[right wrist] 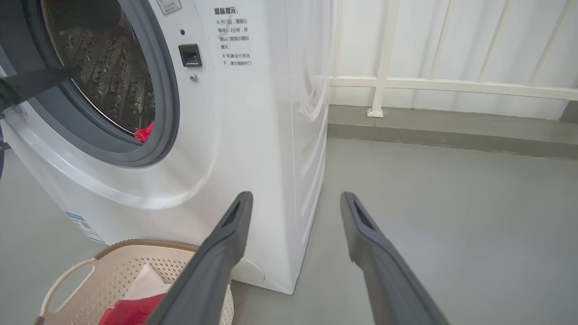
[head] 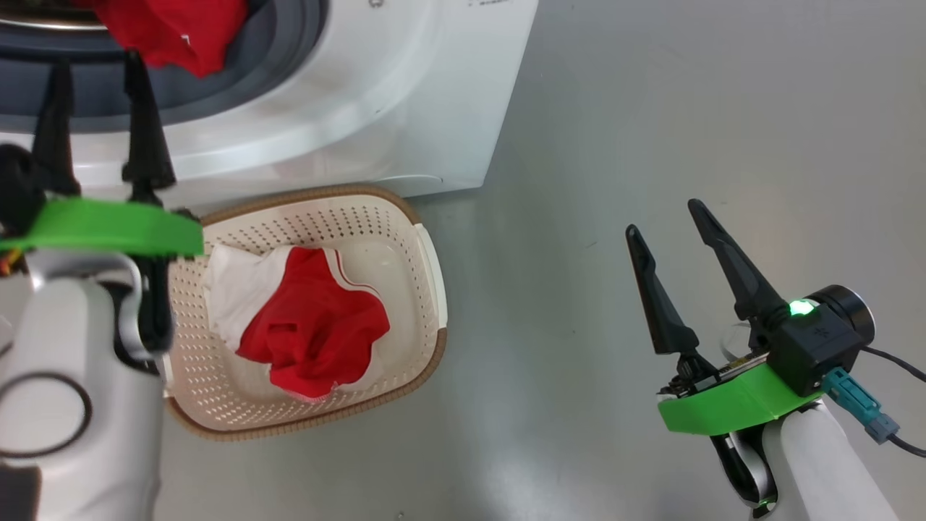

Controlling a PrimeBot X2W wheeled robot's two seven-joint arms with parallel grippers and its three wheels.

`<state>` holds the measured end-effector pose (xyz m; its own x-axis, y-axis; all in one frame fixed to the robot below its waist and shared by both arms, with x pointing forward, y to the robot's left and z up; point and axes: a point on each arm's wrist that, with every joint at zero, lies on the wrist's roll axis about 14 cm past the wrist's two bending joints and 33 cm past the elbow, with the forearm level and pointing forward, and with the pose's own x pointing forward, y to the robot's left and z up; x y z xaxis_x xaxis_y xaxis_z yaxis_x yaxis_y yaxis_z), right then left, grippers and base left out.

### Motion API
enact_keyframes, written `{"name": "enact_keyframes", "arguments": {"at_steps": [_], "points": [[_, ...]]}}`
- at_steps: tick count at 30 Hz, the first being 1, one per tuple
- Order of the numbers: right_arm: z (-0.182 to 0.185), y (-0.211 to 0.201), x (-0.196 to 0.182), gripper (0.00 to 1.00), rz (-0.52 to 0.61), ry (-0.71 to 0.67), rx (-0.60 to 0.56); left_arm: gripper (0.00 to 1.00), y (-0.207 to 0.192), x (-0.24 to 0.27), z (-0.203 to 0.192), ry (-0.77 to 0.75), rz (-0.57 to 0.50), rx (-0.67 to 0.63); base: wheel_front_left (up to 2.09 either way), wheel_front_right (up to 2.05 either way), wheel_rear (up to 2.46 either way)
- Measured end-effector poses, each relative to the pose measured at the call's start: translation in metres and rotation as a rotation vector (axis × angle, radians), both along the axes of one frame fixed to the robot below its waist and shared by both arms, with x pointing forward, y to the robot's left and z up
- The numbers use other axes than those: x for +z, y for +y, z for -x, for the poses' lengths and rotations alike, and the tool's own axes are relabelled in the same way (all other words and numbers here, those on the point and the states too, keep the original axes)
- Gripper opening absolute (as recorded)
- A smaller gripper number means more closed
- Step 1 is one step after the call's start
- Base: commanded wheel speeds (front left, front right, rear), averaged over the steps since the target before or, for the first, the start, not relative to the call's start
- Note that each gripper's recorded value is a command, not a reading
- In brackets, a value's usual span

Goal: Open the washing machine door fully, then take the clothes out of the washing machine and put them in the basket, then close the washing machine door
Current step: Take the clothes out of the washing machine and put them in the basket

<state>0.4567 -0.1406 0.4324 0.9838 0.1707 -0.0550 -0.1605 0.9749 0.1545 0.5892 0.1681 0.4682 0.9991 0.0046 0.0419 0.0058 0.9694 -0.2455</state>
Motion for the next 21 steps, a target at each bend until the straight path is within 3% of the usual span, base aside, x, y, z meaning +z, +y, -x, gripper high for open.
{"name": "enact_keyframes", "arguments": {"at_steps": [11, 21], "points": [[-0.009, 0.003, -0.015, 1.00, 0.007, 0.027, 0.012, 1.00, -0.013, -0.011, -0.050, 0.092, -0.015, -0.055, 0.00, 0.00, 0.00], [-0.007, -0.011, -0.033, 1.00, 0.032, 0.079, -0.020, 1.00, -0.029, -0.050, -0.074, 0.383, 0.070, -0.123, 0.00, 0.00, 0.00]]}}
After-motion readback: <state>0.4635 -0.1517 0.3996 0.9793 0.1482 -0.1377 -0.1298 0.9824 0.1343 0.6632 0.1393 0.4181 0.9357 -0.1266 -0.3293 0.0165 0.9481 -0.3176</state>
